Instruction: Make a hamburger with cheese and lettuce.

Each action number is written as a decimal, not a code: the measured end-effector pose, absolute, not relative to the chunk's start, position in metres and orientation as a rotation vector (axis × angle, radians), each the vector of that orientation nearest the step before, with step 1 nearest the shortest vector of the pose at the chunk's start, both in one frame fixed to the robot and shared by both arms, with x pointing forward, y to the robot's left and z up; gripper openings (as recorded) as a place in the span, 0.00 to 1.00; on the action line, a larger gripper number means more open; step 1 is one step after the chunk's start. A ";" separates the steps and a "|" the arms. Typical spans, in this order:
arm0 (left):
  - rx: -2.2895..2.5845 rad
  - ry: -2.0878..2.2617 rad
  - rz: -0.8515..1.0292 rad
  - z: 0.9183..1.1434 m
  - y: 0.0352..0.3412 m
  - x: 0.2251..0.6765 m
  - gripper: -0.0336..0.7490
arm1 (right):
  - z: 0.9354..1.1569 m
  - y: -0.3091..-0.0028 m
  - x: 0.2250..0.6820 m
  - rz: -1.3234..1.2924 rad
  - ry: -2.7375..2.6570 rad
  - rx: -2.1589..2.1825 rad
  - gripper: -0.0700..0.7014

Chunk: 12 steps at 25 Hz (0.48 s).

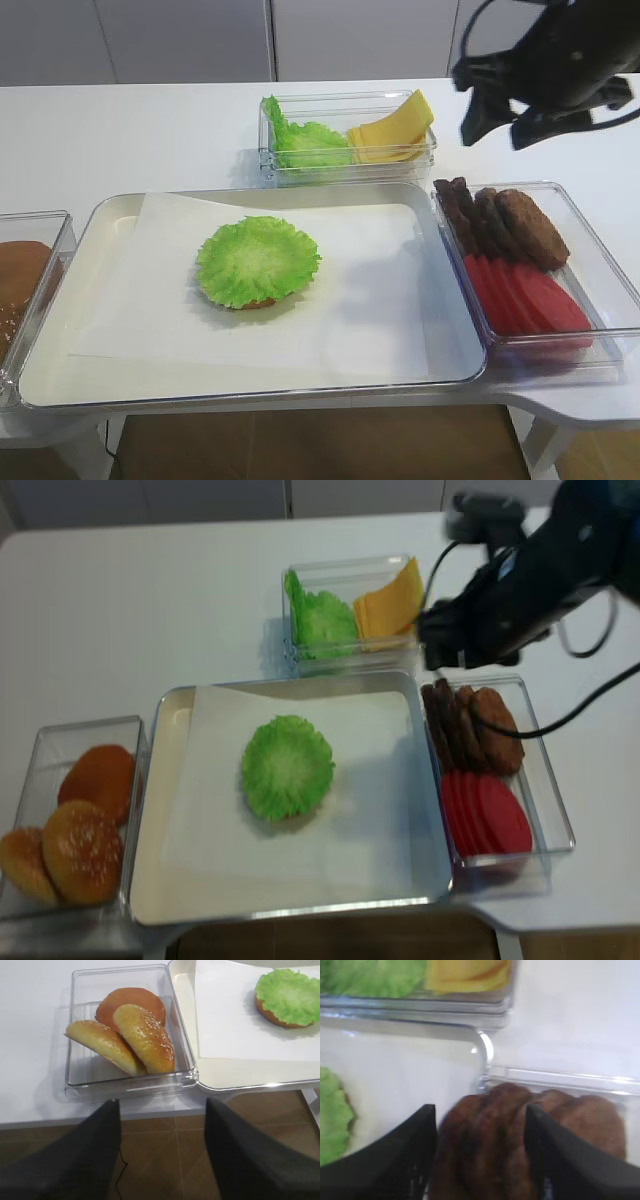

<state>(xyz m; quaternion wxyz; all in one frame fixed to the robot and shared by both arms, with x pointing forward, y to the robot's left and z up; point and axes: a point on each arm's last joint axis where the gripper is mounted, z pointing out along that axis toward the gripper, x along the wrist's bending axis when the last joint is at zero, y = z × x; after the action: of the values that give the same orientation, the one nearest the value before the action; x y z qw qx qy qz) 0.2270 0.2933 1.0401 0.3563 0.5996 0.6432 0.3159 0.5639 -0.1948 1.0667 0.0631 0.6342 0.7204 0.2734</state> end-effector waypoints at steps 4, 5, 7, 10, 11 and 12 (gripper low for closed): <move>1.548 1.661 0.816 1.040 0.293 0.227 0.56 | 1.082 -0.247 0.564 0.782 2.015 2.003 0.63; 1.548 1.661 0.816 1.040 0.293 0.227 0.56 | 1.084 -0.259 0.562 0.752 1.986 2.024 0.63; 1.548 1.661 0.816 1.040 0.293 0.227 0.56 | 1.088 -0.280 0.558 0.690 1.939 2.047 0.63; 1.548 1.661 0.816 1.040 0.293 0.227 0.56 | 1.094 -0.298 0.551 0.636 1.896 2.063 0.63; 1.548 1.661 0.816 1.040 0.293 0.227 0.56 | 1.097 -0.300 0.548 0.633 1.889 2.058 0.63; 1.548 1.661 0.816 1.040 0.293 0.227 0.56 | 1.098 -0.301 0.546 0.630 1.887 2.058 0.63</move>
<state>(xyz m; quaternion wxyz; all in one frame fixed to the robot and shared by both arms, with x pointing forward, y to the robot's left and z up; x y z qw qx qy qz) 0.2270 0.2933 1.0401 0.3563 0.5996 0.6432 0.3159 0.5460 -0.3008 1.0981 0.1391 0.7119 0.6529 0.2179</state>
